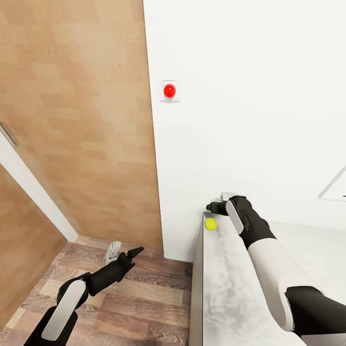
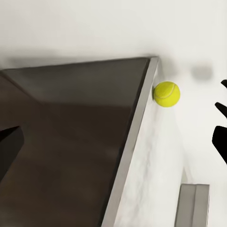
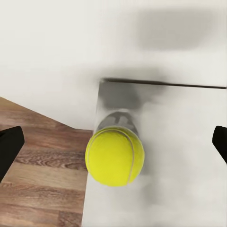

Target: Put all the toys in the child's room - the three board games (two on the bed and one on the table), the two jigsaw puzzles on the table, and the tennis ball on the table - inside the toy box on the table in the child's room.

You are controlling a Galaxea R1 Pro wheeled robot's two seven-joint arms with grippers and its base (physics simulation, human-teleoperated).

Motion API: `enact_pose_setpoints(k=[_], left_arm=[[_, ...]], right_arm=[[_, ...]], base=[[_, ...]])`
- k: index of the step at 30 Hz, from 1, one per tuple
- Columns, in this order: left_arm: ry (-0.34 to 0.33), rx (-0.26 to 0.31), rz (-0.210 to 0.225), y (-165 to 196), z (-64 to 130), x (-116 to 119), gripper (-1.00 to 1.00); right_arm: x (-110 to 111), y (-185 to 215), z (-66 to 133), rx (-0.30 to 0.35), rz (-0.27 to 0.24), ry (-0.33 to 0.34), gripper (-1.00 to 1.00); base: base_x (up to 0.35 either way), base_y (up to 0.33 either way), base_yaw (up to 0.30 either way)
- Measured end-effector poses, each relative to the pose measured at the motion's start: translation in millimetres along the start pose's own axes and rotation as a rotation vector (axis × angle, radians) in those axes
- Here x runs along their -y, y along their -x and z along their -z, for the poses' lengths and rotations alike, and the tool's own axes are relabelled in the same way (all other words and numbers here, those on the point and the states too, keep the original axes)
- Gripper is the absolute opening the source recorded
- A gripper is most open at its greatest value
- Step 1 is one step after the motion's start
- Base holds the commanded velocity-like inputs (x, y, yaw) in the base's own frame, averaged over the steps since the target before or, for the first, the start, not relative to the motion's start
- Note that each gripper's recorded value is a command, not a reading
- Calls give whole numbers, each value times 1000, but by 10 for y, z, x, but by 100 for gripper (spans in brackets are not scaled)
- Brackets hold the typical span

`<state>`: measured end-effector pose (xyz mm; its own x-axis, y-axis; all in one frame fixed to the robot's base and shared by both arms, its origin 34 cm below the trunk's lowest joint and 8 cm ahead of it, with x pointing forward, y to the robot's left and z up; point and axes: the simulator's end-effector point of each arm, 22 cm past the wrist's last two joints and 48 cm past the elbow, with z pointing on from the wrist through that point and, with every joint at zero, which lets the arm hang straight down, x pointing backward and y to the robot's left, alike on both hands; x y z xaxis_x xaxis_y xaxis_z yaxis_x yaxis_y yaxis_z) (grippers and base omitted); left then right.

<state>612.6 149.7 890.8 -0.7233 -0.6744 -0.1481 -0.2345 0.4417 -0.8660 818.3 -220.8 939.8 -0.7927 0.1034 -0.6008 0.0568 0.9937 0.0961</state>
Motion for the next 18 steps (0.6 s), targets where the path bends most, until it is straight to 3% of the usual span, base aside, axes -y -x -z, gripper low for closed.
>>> enact_pose_setpoints(k=[18], left_arm=[[12, -7, 10, -25, -27, -79, 100]], right_arm=[[-29, -88, -91, -17, 1, 3, 100]], base=[[0, 0, 0]])
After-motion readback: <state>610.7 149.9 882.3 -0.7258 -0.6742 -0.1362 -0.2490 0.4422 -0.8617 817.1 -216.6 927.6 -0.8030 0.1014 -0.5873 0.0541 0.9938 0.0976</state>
